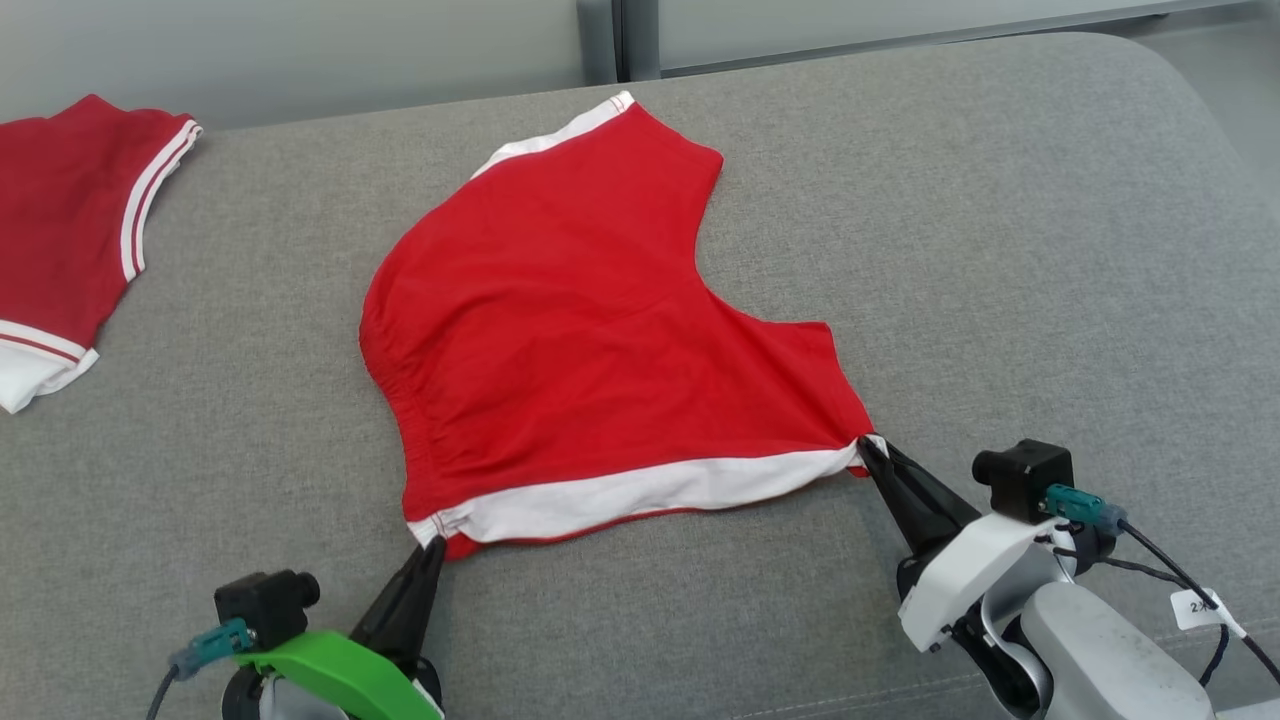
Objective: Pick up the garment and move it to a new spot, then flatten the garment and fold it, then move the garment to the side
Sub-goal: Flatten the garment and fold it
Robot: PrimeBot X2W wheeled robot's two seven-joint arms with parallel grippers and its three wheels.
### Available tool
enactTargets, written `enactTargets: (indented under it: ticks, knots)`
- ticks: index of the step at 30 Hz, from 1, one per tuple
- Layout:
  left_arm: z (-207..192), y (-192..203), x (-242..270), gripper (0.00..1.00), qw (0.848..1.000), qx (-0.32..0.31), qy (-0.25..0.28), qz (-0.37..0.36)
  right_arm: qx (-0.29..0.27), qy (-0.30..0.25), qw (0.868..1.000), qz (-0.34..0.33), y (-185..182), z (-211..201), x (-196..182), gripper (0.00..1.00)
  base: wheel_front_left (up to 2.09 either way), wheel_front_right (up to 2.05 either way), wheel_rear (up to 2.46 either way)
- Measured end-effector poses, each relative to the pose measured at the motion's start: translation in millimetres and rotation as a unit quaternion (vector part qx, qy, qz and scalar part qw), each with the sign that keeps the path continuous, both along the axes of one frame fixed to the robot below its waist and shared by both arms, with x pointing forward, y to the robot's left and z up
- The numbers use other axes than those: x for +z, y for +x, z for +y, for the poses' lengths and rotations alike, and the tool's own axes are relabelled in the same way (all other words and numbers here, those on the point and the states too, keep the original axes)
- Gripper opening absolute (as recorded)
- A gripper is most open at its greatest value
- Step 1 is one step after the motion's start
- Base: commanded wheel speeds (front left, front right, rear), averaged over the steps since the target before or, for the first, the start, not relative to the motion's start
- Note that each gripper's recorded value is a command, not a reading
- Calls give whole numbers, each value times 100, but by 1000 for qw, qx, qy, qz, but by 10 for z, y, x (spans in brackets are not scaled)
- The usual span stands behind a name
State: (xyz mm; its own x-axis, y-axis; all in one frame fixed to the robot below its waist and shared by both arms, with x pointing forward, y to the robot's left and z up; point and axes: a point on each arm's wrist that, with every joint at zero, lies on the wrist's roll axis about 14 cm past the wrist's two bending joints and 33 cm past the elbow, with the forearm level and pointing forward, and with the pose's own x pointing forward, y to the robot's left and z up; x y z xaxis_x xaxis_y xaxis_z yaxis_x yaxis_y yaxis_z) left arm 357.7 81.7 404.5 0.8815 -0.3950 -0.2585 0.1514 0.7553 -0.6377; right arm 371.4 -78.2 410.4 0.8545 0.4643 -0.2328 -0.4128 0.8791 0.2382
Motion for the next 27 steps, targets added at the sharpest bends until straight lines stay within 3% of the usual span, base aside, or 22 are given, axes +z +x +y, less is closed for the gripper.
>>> enactTargets:
  ticks: [7,15,27]
  knots:
    - [-51,-255,-116,0,1000,-19,8,19,1,2,1000,-10,-84,5,63,0,0,0,0]
    - [-49,-281,-156,0,999,-29,25,18,46,-44,998,-10,-279,74,-54,0,0,0,0]
    - [46,-241,-103,0,999,-18,25,8,31,-51,998,-11,-329,-48,-56,0,0,0,0]
